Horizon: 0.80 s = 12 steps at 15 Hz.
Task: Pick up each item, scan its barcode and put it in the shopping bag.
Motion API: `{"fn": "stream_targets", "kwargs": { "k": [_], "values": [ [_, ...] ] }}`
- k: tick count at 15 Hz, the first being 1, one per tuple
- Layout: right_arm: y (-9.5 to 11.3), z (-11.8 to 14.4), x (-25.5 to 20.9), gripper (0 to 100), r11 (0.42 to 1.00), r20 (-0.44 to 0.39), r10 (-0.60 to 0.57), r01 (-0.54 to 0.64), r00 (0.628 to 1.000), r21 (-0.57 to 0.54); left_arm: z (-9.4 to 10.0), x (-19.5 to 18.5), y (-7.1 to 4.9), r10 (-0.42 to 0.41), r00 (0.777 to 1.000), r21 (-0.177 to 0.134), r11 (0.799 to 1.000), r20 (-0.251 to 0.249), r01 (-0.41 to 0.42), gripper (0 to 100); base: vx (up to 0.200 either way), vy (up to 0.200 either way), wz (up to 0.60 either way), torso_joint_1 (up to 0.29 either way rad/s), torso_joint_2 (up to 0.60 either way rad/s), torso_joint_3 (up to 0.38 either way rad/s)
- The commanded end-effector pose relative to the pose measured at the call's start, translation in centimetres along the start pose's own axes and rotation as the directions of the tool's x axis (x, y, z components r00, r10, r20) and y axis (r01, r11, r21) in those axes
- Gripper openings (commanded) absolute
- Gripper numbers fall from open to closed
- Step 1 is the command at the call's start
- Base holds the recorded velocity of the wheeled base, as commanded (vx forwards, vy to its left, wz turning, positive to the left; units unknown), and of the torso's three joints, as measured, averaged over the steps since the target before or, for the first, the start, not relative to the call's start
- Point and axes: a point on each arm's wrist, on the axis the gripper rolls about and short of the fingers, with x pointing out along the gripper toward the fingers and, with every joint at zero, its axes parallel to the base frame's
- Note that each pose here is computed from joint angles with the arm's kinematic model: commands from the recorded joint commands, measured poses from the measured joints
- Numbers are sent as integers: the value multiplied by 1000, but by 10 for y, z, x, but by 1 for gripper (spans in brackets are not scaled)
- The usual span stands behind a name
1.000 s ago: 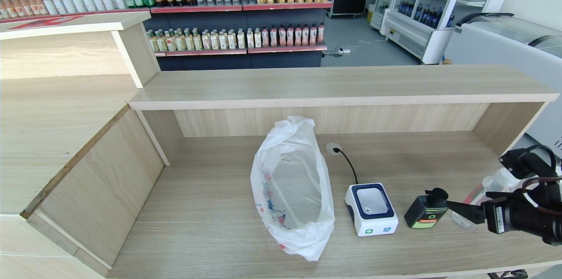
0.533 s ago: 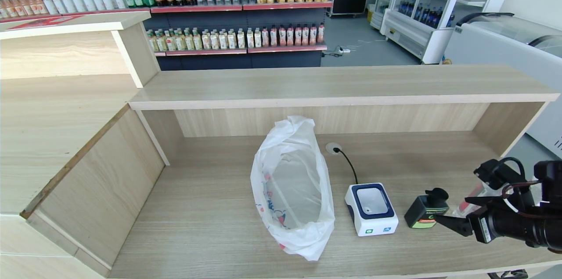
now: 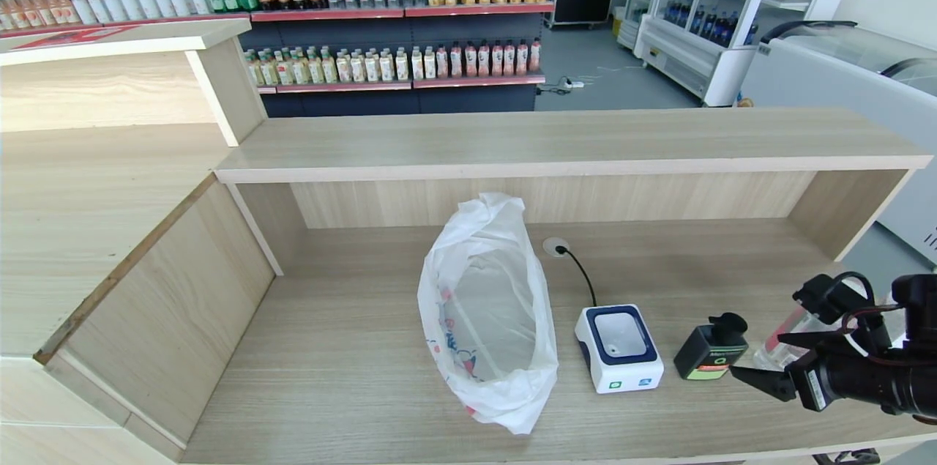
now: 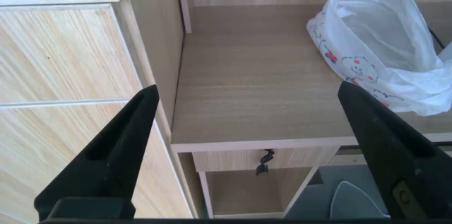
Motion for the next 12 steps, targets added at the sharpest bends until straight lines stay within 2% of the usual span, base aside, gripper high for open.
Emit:
{"fn": "stream_targets", "kwargs": {
  "k": [1, 9, 12],
  "values": [
    [-2, -3, 6, 100, 1000, -14, 12, -12, 1000, 8, 0, 0, 0, 0, 1000, 0, 1000, -1, 0, 100, 0, 0, 0, 0, 0, 0],
    [-22, -4, 47, 100, 993, 36, 112, -111, 993, -50, 0, 0, 0, 0, 1000, 0, 1000, -1, 0, 100, 0, 0, 0, 0, 0, 0],
    [-21, -7, 55, 100, 986, 42, 159, -157, 986, -64, 0, 0, 0, 0, 1000, 0, 1000, -1, 0, 100, 0, 0, 0, 0, 0, 0]
  ]
}}
